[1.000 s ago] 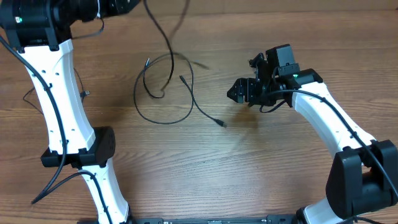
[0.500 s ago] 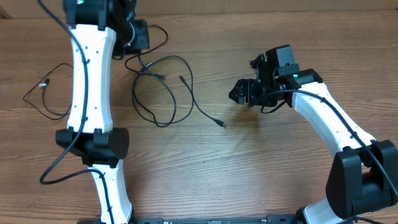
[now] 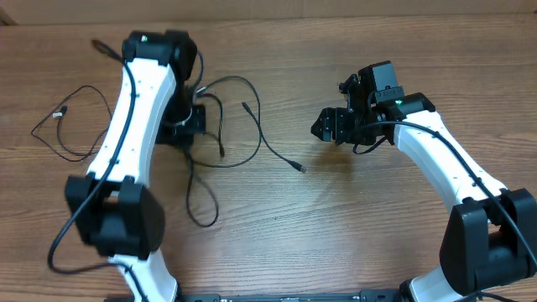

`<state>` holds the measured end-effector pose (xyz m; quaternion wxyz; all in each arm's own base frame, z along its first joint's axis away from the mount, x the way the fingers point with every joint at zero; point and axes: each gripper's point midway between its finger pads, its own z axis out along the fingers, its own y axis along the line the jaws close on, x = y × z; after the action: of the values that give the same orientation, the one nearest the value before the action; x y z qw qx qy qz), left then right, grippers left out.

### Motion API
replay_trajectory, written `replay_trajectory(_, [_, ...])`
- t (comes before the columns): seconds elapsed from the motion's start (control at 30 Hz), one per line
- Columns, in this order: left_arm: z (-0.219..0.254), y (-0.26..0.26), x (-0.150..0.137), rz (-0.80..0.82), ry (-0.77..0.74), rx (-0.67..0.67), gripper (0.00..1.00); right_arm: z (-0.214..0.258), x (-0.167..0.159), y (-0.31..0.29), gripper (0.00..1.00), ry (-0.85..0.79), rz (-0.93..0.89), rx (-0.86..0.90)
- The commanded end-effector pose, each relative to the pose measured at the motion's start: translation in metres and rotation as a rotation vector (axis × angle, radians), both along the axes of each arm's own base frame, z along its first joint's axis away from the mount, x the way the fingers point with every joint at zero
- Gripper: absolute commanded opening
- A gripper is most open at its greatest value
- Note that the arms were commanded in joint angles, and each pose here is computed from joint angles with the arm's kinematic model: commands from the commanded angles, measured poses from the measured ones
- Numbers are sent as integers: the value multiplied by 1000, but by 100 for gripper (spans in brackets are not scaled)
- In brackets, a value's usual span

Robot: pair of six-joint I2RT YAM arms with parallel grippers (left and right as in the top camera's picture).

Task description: Untangle cables

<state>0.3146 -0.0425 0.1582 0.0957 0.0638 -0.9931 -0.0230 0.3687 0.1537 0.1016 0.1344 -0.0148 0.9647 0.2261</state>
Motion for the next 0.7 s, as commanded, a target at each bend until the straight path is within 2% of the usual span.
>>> replay_trajectory(0.0, [-19, 17, -22, 70, 45, 104, 4, 7, 4, -1, 80, -25, -5, -4])
replay_trajectory(0.17, [-69, 18, -24, 68, 41, 107, 4, 6, 3, -1, 80, -20, -5, -5])
replay_trajectory(0.37, [-100, 32, -17, 51, -16, 177, 4, 5, 0, -2, 80, -10, -5, -7])
replay_trajectory(0.67, [-130, 30, -7, 36, -92, 157, 17, 4, -3, -3, 80, 5, -4, -11])
